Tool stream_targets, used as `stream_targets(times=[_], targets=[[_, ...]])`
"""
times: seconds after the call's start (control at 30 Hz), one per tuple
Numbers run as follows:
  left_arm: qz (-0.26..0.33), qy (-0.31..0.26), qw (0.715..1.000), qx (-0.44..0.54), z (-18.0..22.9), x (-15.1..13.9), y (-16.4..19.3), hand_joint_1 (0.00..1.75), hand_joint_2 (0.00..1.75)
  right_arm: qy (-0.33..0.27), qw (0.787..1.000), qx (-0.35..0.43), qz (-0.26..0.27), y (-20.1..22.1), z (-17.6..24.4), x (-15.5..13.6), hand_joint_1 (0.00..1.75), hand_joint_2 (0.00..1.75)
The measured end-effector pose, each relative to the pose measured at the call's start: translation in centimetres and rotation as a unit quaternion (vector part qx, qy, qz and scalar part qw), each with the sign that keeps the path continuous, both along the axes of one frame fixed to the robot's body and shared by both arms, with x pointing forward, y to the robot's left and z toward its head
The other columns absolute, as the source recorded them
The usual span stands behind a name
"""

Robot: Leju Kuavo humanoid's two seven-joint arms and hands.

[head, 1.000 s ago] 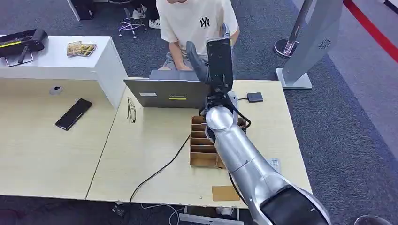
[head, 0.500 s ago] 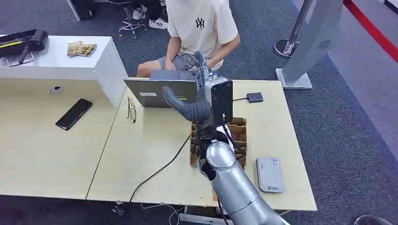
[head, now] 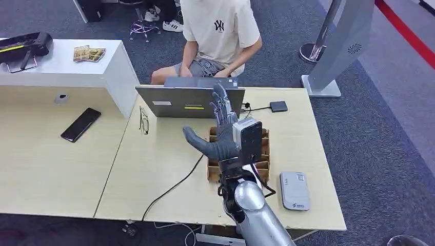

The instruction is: Pass the card to the sensor for recognition and then transmit it.

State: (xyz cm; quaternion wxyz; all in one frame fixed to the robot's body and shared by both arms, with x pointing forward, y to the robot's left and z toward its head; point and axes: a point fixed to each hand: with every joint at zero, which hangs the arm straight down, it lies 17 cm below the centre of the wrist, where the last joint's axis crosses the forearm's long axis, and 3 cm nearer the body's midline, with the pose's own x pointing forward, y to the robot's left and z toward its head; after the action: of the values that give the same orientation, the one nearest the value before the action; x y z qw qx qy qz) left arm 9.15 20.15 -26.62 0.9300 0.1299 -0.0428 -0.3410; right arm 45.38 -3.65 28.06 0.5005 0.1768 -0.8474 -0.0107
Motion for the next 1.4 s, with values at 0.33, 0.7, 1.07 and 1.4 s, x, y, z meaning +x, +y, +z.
stream_targets(times=[0.33,0.7,1.07,1.4], targets=[[0.019,0.001,1.0,0.001,0.0,-0.3,0.2,0.0,1.75,0.032,0.999,-0.02,-0.017,-1.9,-4.6,-1.1,0.0,1.75],[0.037,0.004,0.999,0.001,-0.1,-0.5,0.4,0.0,1.75,0.029,0.998,-0.049,-0.035,-3.0,-6.1,-2.0,1.48,1.75],[0.047,0.006,0.999,0.001,-0.1,-0.7,0.4,0.0,1.75,0.01,0.993,-0.094,-0.071,-3.6,-6.5,-2.4,1.69,1.75],[0.05,0.009,0.999,0.0,-0.2,-0.9,0.4,0.0,1.75,-0.046,0.968,-0.201,-0.143,-3.1,-6.1,-2.9,0.86,1.75]])
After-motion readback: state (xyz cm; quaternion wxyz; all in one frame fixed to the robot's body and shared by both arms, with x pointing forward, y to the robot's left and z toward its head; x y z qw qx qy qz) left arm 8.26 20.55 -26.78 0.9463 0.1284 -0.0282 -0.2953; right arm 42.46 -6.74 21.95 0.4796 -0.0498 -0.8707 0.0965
